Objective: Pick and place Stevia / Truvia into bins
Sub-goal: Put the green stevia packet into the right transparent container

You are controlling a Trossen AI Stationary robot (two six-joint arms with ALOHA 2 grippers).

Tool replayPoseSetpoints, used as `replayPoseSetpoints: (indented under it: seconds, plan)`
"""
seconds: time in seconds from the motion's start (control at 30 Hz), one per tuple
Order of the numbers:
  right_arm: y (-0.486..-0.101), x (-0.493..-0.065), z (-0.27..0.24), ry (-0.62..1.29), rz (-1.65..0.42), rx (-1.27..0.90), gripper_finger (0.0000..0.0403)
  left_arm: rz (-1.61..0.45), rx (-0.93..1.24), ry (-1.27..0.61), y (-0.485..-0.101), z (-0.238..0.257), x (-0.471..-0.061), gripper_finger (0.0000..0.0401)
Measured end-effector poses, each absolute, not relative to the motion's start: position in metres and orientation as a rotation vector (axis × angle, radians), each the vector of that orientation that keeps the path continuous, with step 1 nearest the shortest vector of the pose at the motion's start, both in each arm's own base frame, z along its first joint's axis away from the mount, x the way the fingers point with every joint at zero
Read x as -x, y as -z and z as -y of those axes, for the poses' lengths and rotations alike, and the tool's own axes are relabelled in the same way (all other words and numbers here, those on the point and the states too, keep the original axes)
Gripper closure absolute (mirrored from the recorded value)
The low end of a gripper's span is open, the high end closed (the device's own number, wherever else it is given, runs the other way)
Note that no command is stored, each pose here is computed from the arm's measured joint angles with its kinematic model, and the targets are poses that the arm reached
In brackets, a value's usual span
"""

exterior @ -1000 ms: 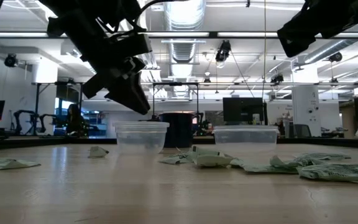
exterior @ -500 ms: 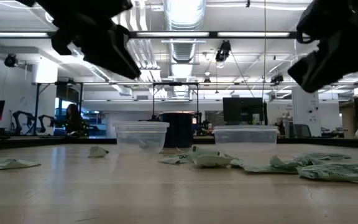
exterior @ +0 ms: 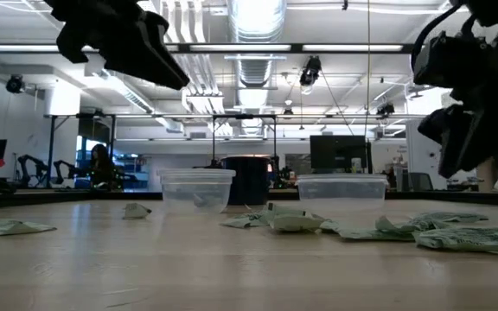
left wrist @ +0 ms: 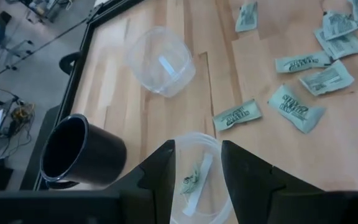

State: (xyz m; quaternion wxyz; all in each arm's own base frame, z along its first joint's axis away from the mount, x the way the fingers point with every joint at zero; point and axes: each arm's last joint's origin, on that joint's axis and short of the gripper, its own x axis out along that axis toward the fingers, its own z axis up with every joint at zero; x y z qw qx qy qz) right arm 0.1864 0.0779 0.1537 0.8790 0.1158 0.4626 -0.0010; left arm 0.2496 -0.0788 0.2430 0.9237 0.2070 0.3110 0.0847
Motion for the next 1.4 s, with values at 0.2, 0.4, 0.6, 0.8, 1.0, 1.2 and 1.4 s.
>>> replayPoseSetpoints:
  seconds: [0.2,0.4,0.6,0.8,1.0,1.2,1.4]
  plan:
    - [-0.140,-0.187,-0.077,0.073,-1.050,-0.209,0.0238,-0.652,-0.411,-0.183,-0.237,0.078,-0.247,0.0287]
    - [-0.127,-0.192,-0.080,0.093,-1.100,-0.199,0.0232,-0.646,-0.406,-0.192,-0.237,0.078,-0.246,0.0287]
    - [-0.122,-0.201,-0.083,0.097,-1.112,-0.194,0.0232,-0.643,-0.402,-0.198,-0.238,0.078,-0.247,0.0287]
    - [-0.116,-0.207,-0.086,0.122,-1.170,-0.165,0.0235,-0.642,-0.391,-0.202,-0.238,0.078,-0.247,0.0287]
    - [-0.119,-0.207,-0.086,0.141,-1.175,-0.150,0.0262,-0.642,-0.390,-0.203,-0.237,0.078,-0.246,0.0287]
    - [-0.123,-0.206,-0.084,0.151,-1.156,-0.145,0.0296,-0.642,-0.390,-0.203,-0.237,0.078,-0.246,0.0287]
    - [-0.123,-0.206,-0.084,0.157,-1.156,-0.138,0.0323,-0.642,-0.390,-0.203,-0.237,0.078,-0.246,0.0287]
